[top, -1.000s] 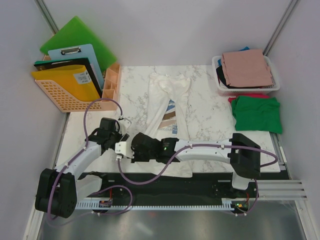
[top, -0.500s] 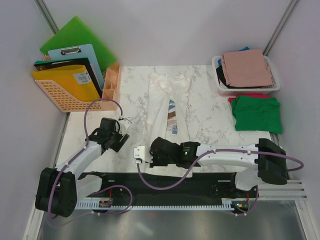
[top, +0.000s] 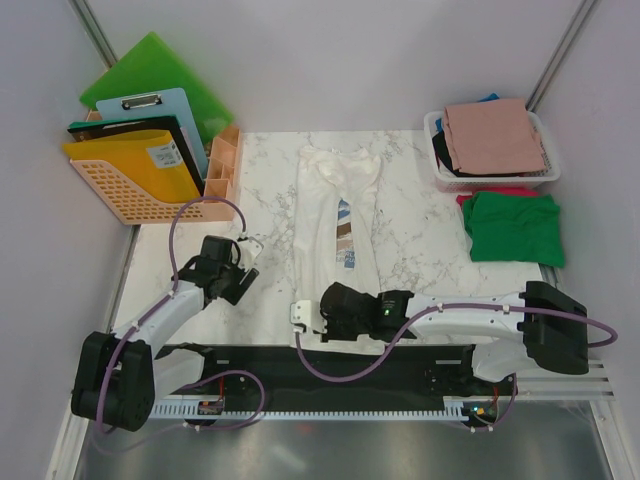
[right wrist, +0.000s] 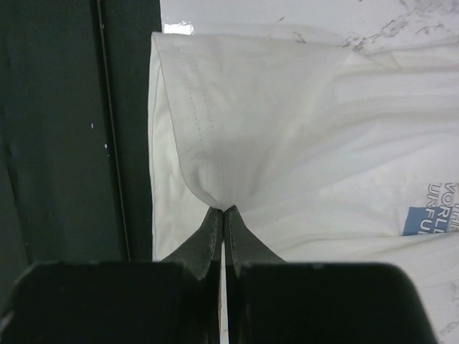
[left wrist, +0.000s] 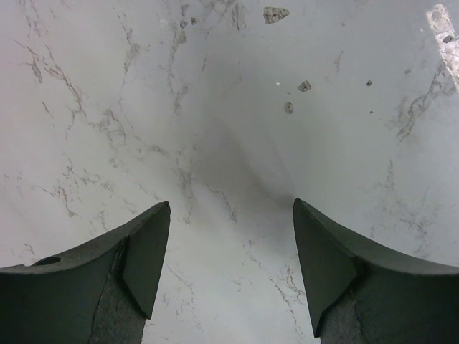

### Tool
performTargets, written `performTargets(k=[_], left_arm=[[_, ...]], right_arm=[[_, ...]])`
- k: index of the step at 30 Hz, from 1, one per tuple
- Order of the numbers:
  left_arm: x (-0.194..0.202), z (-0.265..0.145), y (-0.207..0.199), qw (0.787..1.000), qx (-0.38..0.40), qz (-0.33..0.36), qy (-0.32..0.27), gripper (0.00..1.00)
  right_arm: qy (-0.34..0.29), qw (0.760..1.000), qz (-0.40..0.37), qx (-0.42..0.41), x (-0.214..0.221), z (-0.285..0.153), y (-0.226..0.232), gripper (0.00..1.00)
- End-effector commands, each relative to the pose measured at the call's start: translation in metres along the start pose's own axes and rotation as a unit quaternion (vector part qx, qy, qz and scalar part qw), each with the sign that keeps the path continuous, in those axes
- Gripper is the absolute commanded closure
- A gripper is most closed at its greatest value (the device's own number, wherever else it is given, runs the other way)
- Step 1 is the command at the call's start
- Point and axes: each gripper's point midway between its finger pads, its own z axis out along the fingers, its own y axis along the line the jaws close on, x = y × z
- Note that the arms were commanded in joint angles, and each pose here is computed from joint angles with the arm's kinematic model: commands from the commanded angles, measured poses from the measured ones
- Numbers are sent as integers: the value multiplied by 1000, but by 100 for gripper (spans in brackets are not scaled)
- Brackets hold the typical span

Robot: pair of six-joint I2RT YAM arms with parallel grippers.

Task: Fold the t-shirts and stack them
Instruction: Fold the tshirt

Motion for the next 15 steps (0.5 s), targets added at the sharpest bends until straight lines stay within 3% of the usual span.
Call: performTargets(k=[1, 15], left_arm=[[-9, 0, 8, 1000, -13, -1, -11, 24], [-11, 1, 9, 1000, -15, -1, -10, 24]], right_arm=[[-21, 1000, 12, -16, -4, -5, 7, 100], [-4, 995, 28, -94, 13, 4, 40, 100]])
